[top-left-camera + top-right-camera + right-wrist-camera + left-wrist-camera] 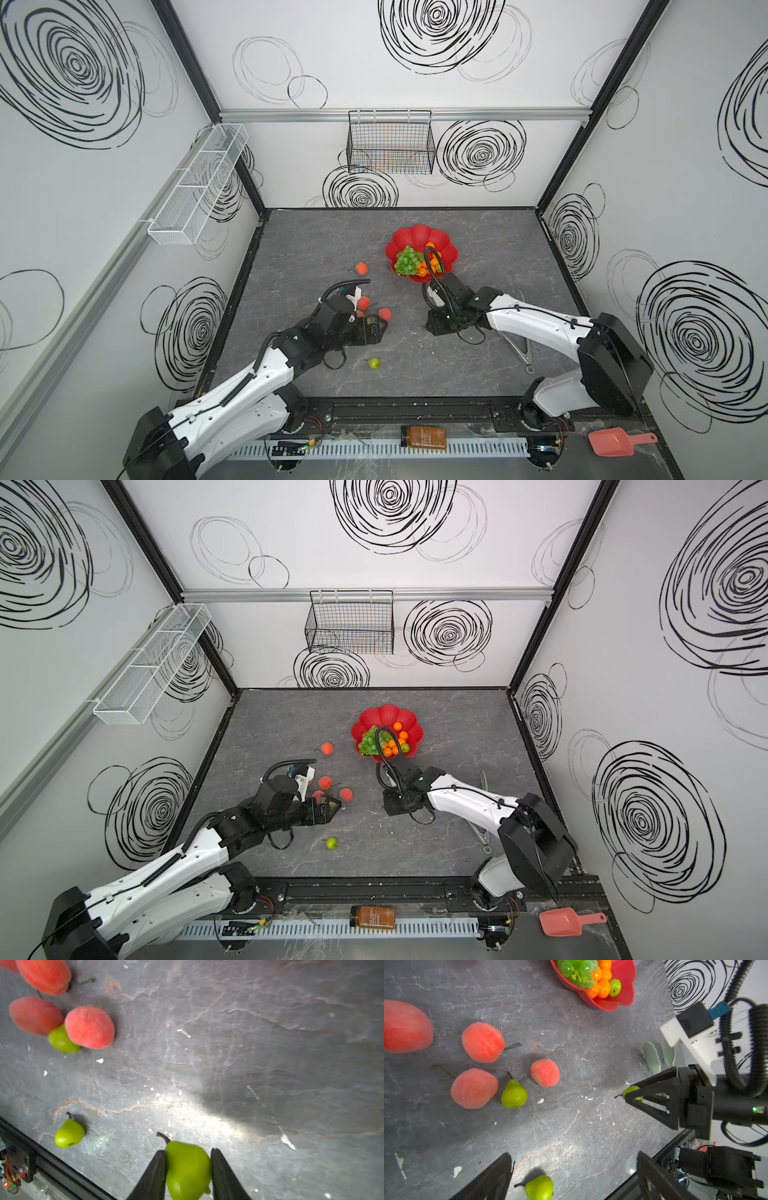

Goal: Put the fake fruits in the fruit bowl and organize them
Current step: 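Lift the green pear over the red bowl with the right gripper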

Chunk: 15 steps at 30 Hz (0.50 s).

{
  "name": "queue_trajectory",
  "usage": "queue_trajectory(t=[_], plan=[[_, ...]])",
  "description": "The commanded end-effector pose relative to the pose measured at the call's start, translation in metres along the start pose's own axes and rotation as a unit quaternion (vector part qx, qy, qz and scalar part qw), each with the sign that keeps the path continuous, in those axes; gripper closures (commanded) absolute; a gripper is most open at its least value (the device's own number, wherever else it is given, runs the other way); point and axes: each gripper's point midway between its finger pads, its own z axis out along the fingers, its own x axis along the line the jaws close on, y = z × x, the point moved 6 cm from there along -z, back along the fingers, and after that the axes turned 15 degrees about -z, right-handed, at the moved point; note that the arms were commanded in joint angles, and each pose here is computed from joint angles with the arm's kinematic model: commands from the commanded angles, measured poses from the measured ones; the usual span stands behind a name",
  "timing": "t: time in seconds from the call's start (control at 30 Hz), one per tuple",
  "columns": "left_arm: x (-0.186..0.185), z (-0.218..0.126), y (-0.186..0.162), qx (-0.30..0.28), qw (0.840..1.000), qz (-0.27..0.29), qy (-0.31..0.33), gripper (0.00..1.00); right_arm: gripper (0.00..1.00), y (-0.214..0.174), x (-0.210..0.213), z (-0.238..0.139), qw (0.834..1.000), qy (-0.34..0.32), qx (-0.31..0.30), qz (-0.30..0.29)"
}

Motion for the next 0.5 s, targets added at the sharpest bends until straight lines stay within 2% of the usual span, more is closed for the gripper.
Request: queue_trajectory(t=[0.0, 0.47], plan=[[-0.022, -0.004, 0.025, -0.044, 0.998, 0.018, -0.037, 0.04, 0.64, 0.008, -0.017, -0.017, 1.0, -0.017, -0.011, -0.005], [-0.06, 0.012, 0.065, -0.065, 0.994, 0.038, -0.081, 0.04, 0.64, 0.061, -0.064, -0.053, 0.996, -0.052, -0.065, 0.018]])
